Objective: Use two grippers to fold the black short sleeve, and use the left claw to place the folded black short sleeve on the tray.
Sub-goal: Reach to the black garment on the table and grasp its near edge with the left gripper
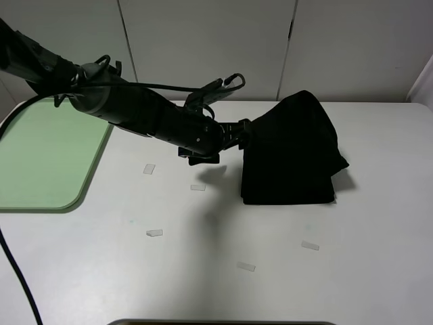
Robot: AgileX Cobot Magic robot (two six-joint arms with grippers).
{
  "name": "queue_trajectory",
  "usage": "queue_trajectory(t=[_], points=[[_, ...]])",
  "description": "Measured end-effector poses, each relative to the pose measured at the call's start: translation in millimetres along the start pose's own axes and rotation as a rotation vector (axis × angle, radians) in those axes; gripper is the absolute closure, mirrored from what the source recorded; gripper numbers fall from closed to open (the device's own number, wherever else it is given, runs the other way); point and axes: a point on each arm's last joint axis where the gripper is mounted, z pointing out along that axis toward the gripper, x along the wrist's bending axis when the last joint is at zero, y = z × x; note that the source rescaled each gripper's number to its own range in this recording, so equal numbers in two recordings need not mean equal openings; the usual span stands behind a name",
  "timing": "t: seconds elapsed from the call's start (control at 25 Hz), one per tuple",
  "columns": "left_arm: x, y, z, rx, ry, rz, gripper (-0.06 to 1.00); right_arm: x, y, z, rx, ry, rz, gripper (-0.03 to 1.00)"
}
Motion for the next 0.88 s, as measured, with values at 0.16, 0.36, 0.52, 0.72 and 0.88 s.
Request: queue_trajectory(t=[0.16, 0.36, 0.52, 0.72, 0.88], points=[[1, 0, 0, -0.006, 0.012, -0.001, -0.06, 0, 0, 0, 0.000, 0.000, 0.000, -0.03], [5, -2, 11, 0.004, 0.022, -0.006, -0.06, 0, 0, 0, 0.000, 0.000, 0.000, -0.03], [0, 4, 21, -0.008, -0.001, 0.001, -0.05, 0, 0, 0, 0.000, 0.000, 0.000, -0.03], [-10, 7, 38, -0.013, -0.050, -0.014, -0.05, 0, 0, 0, 0.000, 0.000, 0.000, -0.03], [-15, 2, 49, 0.000, -0.058, -0.005, -0.04, 0, 0, 0, 0.000, 0.000, 0.000, -0.03]])
